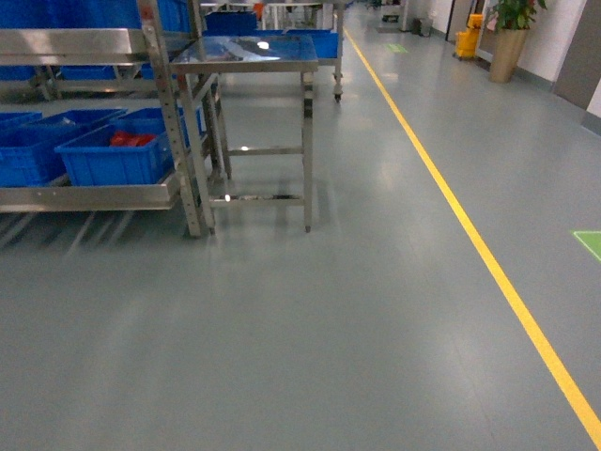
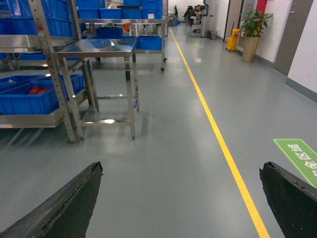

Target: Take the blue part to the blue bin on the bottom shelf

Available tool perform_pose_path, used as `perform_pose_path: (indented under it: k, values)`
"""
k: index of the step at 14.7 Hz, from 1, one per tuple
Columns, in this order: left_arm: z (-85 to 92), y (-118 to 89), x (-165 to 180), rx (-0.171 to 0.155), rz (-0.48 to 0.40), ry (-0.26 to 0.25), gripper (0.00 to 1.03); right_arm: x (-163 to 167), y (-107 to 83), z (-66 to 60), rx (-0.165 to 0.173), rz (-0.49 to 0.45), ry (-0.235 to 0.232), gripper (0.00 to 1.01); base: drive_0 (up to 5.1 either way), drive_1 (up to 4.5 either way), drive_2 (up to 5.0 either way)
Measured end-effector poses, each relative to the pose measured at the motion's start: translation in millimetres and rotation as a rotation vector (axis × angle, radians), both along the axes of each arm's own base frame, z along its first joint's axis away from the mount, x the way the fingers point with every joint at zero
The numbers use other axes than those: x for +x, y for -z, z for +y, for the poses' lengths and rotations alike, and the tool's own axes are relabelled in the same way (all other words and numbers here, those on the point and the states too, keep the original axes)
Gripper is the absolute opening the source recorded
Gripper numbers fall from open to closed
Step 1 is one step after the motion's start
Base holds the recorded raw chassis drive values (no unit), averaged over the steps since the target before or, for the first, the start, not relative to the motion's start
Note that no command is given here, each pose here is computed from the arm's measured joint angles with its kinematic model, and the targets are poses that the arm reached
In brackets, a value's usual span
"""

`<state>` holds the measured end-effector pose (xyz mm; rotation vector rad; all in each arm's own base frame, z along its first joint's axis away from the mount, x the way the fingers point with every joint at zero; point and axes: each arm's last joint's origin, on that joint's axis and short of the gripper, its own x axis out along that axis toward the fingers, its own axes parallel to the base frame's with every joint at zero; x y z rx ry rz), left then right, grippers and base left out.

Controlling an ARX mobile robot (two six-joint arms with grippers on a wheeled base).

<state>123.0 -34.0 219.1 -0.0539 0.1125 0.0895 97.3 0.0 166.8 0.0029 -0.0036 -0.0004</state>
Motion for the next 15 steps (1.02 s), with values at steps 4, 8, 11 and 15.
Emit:
perform_pose_path:
  k: [4, 8, 11, 15]
  values:
    - [0.1, -0.4, -0.1, -0.002, -0.004, 0.0, 0.43, 0.0, 0.4, 0.0, 0.0, 0.004, 0.0, 0.98, 0.2, 4.49, -4.2]
    - [0.0, 0.2, 0.1, 0.001, 0.001, 0.0, 0.43, 0.0, 0.3, 0.0, 0.0, 0.003, 0.0, 0.98, 0.0, 4.38, -4.3]
    - [0.0, 0.1, 0.1, 0.0, 0.001, 0.0, 0.43, 0.0, 0.1, 0.0, 0.0, 0.001, 0.0, 0.98, 0.0, 4.32, -4.3]
    - [0.0, 0.0, 0.1, 0.0, 0.0, 0.0, 0.43, 0.0, 0.3, 0.0, 0.0, 0.003, 0.0, 0.98, -0.1, 4.28, -4.4]
